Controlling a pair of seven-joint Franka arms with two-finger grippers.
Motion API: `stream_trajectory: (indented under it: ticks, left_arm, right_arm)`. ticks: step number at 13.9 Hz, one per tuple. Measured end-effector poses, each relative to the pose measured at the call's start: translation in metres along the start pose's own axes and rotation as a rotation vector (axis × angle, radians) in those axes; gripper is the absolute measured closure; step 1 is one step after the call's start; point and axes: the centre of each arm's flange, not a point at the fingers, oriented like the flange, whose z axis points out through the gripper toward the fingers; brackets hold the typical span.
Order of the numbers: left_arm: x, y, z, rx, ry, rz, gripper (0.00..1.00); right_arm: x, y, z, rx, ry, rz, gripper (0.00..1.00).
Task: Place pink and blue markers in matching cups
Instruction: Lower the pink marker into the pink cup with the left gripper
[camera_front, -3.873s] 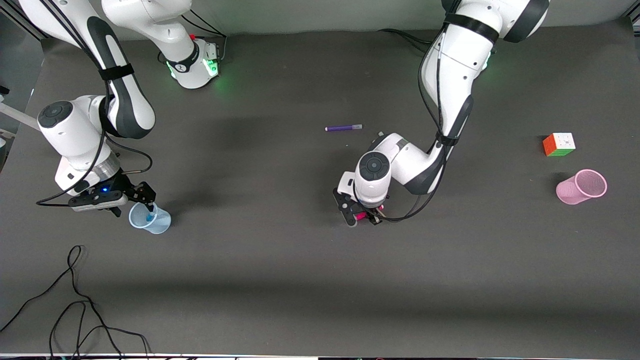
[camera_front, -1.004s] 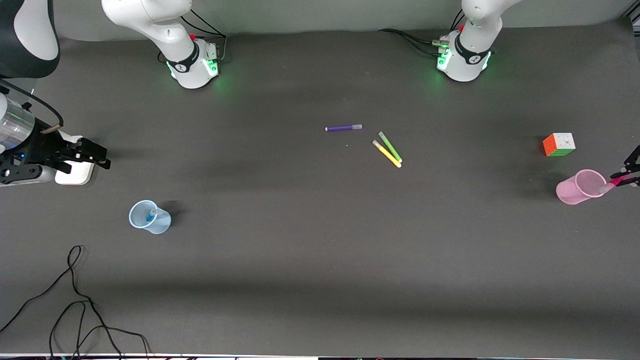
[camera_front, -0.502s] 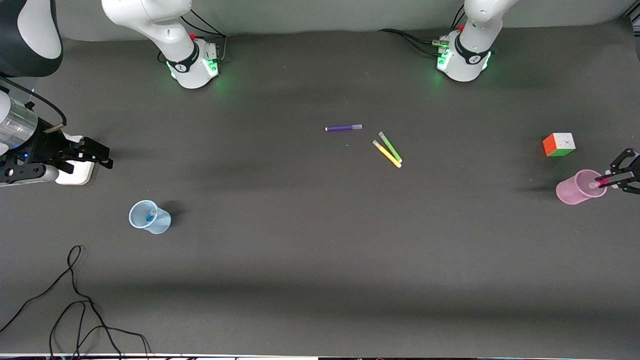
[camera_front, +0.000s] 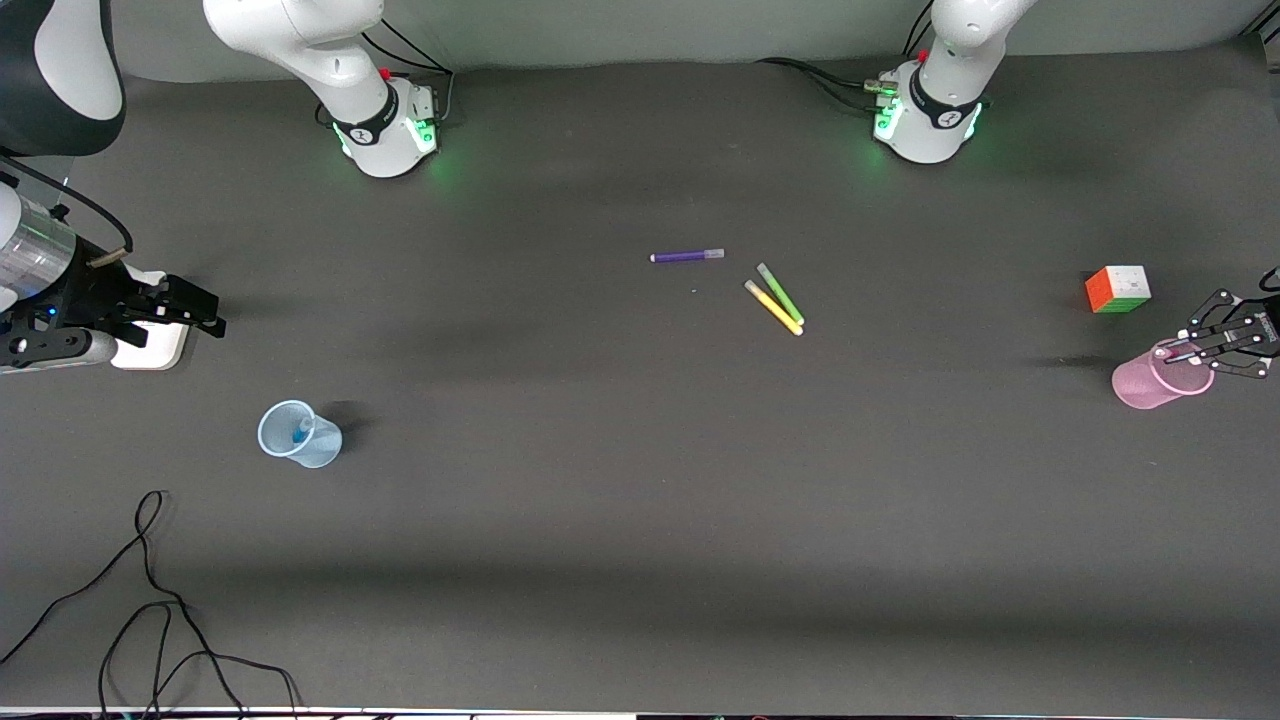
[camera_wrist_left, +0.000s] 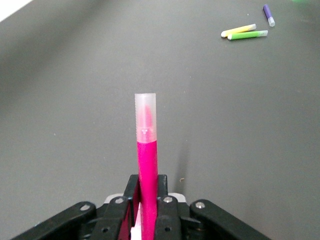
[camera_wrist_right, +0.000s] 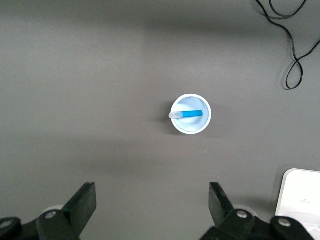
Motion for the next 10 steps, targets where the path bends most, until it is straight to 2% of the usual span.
stream_trajectory:
  ticks: [3, 8, 9, 10]
  left_arm:
    - [-0.0096, 0.0032, 0.0036, 0.009, 0.036, 0.01, 0.82]
    - [-0.0102, 0.0024, 0.0018, 0.017, 0.04, 0.018, 0.82]
    - [-0.0097, 0.0015, 0.0003, 0.019, 0.039, 0.021, 0.77]
    - [-0.009, 0.0006, -0.0014, 0.022, 0.037, 0.024, 0.66]
  right_arm:
    - [-0.0003, 0.0001, 0.0015, 0.0, -0.003, 0.0, 0.0]
    - [-0.0004, 0.0001, 0.002, 0.0, -0.004, 0.0, 0.0]
    - [-0.0004, 0.0001, 0.0021, 0.0, -0.004, 0.0, 0.0]
    - [-0.0004, 0.0001, 0.0022, 0.0, -0.005, 0.0, 0.0]
